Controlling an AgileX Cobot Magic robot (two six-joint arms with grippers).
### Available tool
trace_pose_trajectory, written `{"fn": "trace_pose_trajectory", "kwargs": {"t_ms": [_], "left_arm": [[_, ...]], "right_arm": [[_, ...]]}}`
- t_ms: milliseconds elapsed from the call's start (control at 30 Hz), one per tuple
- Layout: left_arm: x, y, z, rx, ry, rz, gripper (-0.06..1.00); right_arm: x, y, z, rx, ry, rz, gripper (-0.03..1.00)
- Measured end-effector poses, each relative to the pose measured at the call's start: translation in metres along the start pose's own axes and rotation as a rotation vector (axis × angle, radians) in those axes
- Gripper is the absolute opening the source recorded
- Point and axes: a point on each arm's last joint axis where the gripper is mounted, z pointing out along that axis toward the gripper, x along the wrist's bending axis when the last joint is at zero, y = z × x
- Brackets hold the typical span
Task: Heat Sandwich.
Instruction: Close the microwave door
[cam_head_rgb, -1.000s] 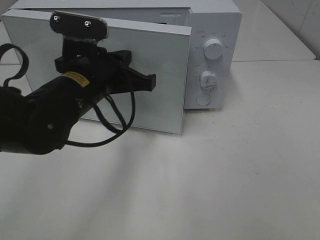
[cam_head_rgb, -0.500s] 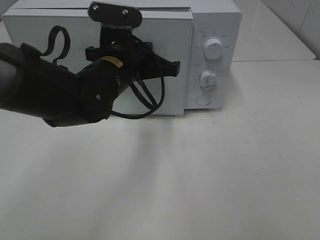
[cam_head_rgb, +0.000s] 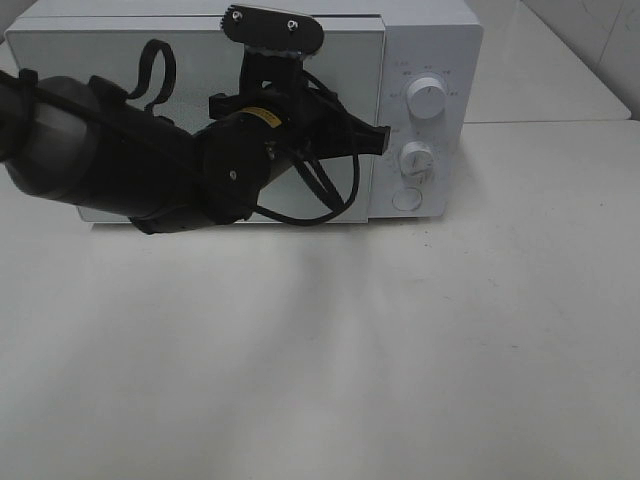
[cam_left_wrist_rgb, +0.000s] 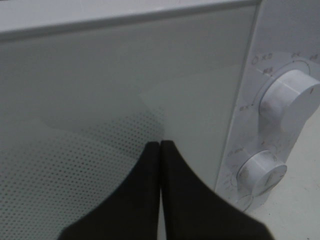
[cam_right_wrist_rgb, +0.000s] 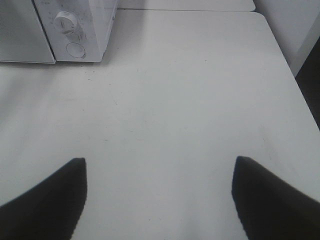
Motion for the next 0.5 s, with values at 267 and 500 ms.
{"fn": "trace_pose_trajectory", "kwargs": {"t_ms": [267,500], "left_arm": [[0.010,-0.002,0.007,0.030,0.007,0.003,0.00],[0.010,-0.003,0.007,0.041,0.003,0.003,0.00]], "right_arm": [[0.000,0.000,0.000,0.000,0.001,0.000,0.77],[0.000,0.000,0.000,0.000,0.001,0.000,0.77]]}}
